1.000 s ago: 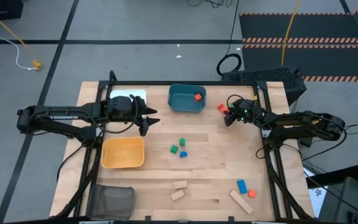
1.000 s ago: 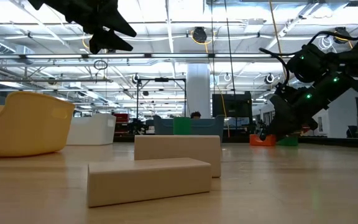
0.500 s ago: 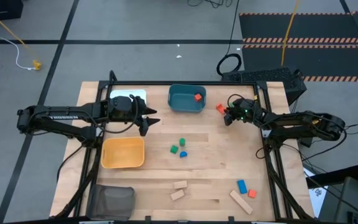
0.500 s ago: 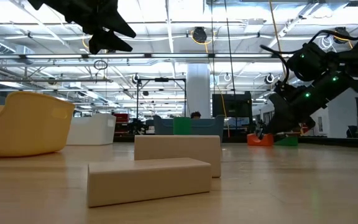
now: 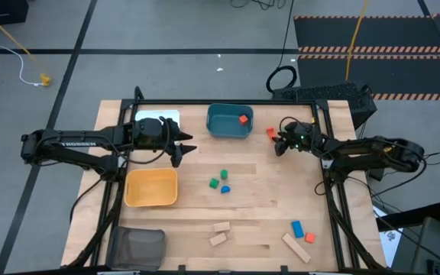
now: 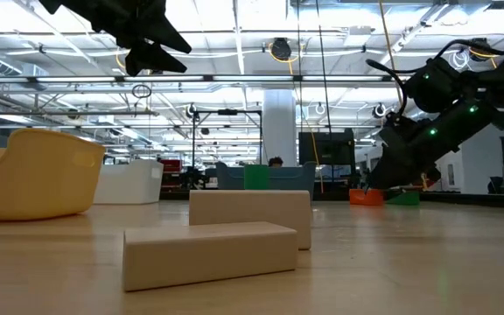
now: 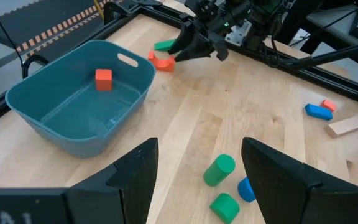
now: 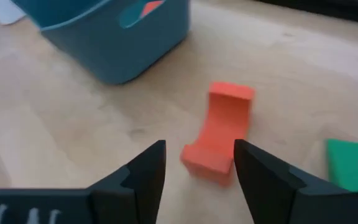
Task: Sort & place blocks by color
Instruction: Put the top orange wooden block into the blue bin
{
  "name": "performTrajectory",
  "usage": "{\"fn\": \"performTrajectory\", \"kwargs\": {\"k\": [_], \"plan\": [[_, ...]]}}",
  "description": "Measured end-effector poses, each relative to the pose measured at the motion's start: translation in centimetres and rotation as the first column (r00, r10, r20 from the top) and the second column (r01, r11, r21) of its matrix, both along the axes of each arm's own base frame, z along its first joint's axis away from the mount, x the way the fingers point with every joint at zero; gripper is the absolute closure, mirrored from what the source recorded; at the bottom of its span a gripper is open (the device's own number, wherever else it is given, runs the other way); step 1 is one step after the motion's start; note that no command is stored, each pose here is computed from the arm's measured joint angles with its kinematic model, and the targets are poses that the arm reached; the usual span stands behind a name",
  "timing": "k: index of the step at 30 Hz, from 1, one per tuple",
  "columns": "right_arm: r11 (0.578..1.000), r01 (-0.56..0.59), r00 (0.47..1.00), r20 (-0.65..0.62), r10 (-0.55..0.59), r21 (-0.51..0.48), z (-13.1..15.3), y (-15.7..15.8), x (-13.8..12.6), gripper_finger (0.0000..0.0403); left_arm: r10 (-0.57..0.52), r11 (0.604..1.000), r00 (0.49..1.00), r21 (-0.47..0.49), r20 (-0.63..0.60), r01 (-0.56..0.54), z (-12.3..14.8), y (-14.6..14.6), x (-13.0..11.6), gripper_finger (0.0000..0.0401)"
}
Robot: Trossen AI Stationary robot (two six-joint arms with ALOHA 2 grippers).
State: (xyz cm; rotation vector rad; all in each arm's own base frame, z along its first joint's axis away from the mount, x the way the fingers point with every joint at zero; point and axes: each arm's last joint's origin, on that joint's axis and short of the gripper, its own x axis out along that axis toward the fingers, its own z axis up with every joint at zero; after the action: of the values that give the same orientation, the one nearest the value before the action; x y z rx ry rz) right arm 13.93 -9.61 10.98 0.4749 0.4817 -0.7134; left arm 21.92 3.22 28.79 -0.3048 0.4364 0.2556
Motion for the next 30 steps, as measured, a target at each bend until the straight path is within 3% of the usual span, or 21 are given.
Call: {"fn": "performTrajectory", "kwargs": {"k": [10,14,20,30], "plan": [[0.990,0.140,0.990,0.030,-0.140,-0.002,0.1,1.3,0.7,0.0221,-0.005,1.000,1.000,0.010,-0.002,0.005,0.0,0.0,0.0,0.0169],[0.991,0.130,0.988,0.085,-0.129,-0.004,0.4,2.1,1.4,0.0230,-0.009,1.000,1.000,0.019,-0.004,0.009,0.0,0.0,0.0,0.0169],[0.988,0.127,0.989,0.084,-0.119,-0.086,1.0,3.2,2.3,0.0248,-0.011,1.000,1.000,0.023,-0.005,0.012,0.0,0.0,0.0,0.0169],[0.987,0.126,0.986,0.125,-0.113,-0.101,1.9,5.4,4.5,0.0264,-0.015,0.999,1.000,0.030,-0.006,0.015,0.0,0.0,0.0,0.0169]]}}
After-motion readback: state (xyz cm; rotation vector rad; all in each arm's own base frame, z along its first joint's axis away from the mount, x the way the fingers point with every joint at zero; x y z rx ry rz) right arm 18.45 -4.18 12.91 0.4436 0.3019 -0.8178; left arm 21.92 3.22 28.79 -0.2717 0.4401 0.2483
